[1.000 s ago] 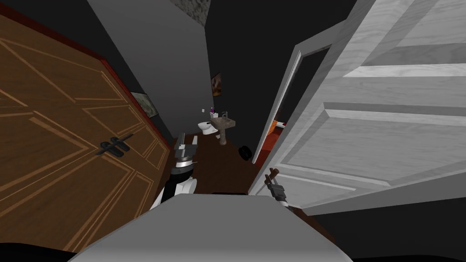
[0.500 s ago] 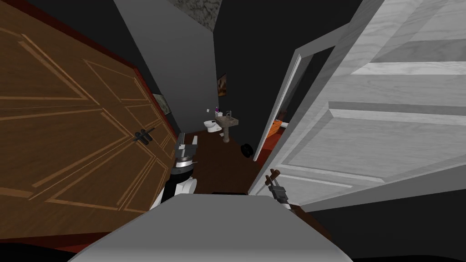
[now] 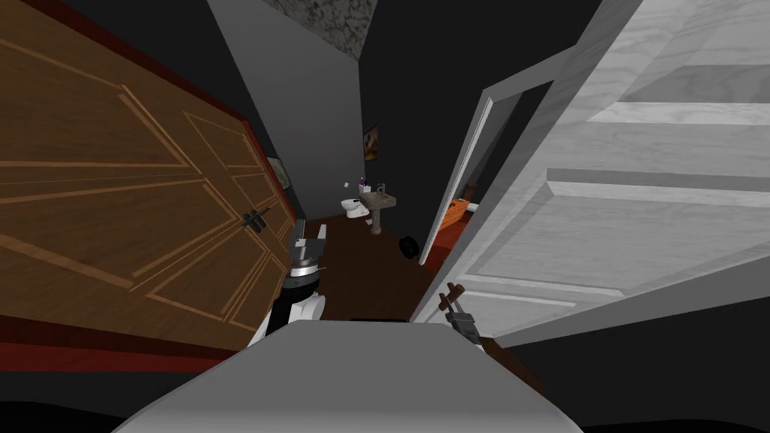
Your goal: Pull the door open
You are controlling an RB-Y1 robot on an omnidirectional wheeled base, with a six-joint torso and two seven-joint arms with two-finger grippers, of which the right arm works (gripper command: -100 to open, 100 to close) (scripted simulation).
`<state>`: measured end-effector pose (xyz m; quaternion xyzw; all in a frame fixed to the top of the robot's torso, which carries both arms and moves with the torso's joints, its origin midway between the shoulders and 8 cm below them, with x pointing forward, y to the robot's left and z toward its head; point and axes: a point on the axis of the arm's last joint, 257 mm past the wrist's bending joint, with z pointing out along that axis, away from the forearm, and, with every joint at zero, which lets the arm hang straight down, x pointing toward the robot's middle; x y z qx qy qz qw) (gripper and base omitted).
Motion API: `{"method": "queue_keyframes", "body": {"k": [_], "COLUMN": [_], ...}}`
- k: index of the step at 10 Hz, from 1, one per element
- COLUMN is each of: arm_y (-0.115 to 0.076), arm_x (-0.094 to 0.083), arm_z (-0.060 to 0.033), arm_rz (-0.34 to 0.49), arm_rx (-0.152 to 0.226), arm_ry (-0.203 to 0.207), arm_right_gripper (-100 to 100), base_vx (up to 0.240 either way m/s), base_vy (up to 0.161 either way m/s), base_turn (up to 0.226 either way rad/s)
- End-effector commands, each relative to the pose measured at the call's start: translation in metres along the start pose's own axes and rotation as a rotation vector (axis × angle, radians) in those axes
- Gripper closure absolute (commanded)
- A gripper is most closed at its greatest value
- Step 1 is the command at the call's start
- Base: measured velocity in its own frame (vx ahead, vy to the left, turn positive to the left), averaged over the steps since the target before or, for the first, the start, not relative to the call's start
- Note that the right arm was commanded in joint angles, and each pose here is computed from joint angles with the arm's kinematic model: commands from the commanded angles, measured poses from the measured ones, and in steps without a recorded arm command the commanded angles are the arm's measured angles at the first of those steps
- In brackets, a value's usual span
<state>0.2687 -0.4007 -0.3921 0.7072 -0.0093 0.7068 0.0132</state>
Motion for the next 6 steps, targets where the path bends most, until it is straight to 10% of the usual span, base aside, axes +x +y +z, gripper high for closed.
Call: {"method": "queue_keyframes", "body": {"k": [1, 6], "arm_y": [-0.002, -0.010], "arm_x": [-0.002, -0.002], "arm_z": [-0.0126, -0.0565], "arm_rz": [-0.001, -0.003], "arm_rx": [0.018, 0.086], "arm_ry": [-0.001, 0.002], "arm_right_gripper": [100, 100], "base_vx": [-0.069, -0.081], "base_vy": [-0.020, -0.032], "base_turn": [0.027, 0.029]}}
